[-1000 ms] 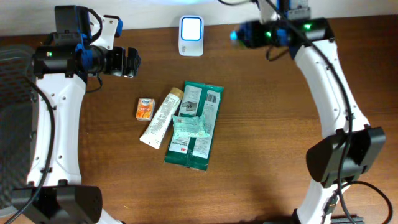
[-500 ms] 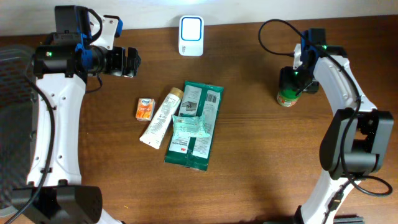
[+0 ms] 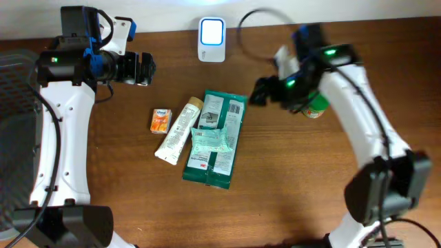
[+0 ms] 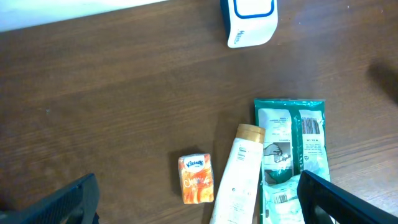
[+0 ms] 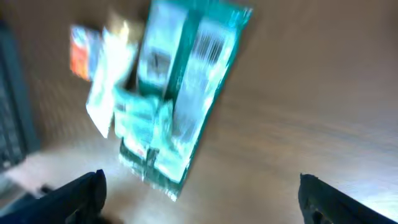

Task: Scan the item barcode
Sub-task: 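Move the right gripper toward the green-and-white packet, then grasp the pale green pouch and hold it at the scanner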

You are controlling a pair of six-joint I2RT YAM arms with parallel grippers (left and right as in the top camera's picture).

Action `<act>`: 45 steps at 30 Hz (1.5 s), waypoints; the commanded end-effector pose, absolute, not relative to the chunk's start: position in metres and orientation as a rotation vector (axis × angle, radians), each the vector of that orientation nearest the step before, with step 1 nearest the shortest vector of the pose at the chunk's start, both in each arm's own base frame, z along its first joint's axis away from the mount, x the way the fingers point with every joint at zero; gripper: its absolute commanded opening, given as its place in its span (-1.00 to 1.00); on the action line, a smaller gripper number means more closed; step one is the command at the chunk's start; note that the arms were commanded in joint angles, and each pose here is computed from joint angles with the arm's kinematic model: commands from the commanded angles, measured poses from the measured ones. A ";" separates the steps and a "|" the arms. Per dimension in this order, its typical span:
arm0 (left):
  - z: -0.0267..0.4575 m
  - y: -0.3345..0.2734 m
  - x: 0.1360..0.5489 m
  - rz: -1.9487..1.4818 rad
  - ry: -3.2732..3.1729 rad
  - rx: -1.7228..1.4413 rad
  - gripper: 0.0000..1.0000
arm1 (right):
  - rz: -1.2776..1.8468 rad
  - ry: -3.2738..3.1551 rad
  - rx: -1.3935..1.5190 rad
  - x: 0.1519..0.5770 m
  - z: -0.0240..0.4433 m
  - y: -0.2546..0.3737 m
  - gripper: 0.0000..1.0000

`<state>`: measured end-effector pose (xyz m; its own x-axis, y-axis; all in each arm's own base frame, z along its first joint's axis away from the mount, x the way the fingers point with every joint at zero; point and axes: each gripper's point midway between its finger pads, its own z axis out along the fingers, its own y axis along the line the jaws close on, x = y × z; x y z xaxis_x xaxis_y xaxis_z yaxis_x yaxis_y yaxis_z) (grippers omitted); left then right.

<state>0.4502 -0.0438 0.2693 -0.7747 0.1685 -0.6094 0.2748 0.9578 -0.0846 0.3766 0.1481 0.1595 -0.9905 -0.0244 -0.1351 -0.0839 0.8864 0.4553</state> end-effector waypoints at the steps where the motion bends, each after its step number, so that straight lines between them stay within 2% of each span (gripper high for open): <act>1: 0.276 -0.044 0.450 -0.225 2.451 0.331 0.98 | 0.779 2.995 -0.037 0.356 0.113 0.198 0.57; 2: 0.276 -0.044 0.450 -0.225 2.451 0.331 0.98 | 0.789 2.997 -0.022 0.352 0.099 0.209 0.47; 4: 0.276 -0.044 0.450 -0.225 2.451 0.331 0.98 | 0.833 2.963 0.053 0.350 0.073 0.233 0.10; 6: 0.276 -0.044 0.450 -0.225 2.451 0.331 0.98 | 0.859 2.931 0.036 0.348 0.055 0.246 -0.03; 14: 0.276 -0.044 0.450 -0.225 2.451 0.331 0.98 | 0.931 2.966 0.010 0.342 0.023 0.259 -0.07; 20: 0.276 -0.044 0.450 -0.225 2.451 0.331 0.99 | 0.966 2.979 -0.025 0.336 0.017 0.269 -0.15; 21: 0.276 -0.044 0.450 -0.225 2.451 0.331 0.98 | 0.966 2.982 -0.035 0.334 0.016 0.272 -0.25; 23: 0.276 -0.044 0.450 -0.225 2.451 0.331 0.99 | 0.985 2.981 -0.036 0.334 0.018 0.272 -0.81; 24: 0.276 -0.044 0.450 -0.225 2.451 0.331 0.98 | 1.028 2.966 -0.071 0.335 0.022 0.272 -0.91; 29: 0.276 -0.044 0.450 -0.225 2.451 0.331 0.98 | 1.260 2.652 -0.221 0.364 0.120 0.236 -0.92; 31: 0.276 -0.044 0.450 -0.225 2.451 0.331 0.98 | 1.205 2.548 -0.216 0.369 0.162 0.210 -0.92; 34: 0.276 -0.044 0.450 -0.225 2.451 0.331 0.98 | 0.921 2.521 -0.104 0.362 0.210 0.164 -0.92; 36: 0.276 -0.044 0.450 -0.225 2.451 0.331 0.98 | 0.786 2.540 -0.058 0.352 0.243 0.147 -0.92; 39: 0.276 -0.044 0.450 -0.225 2.451 0.331 0.98 | 0.747 2.507 -0.095 0.348 0.284 0.142 -0.92; 41: 0.276 -0.044 0.450 -0.225 2.451 0.331 0.99 | 0.753 2.489 -0.101 0.345 0.300 0.142 -0.92; 45: 0.276 -0.044 0.450 -0.225 2.451 0.331 0.99 | 0.753 2.495 -0.098 0.344 0.300 0.142 -0.92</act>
<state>0.4501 -0.0438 0.2693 -0.7750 0.1685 -0.6092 0.2748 0.9578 -0.0847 0.3430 0.1445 0.2853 -0.8816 0.0809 -0.4651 -0.1902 0.8409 0.5067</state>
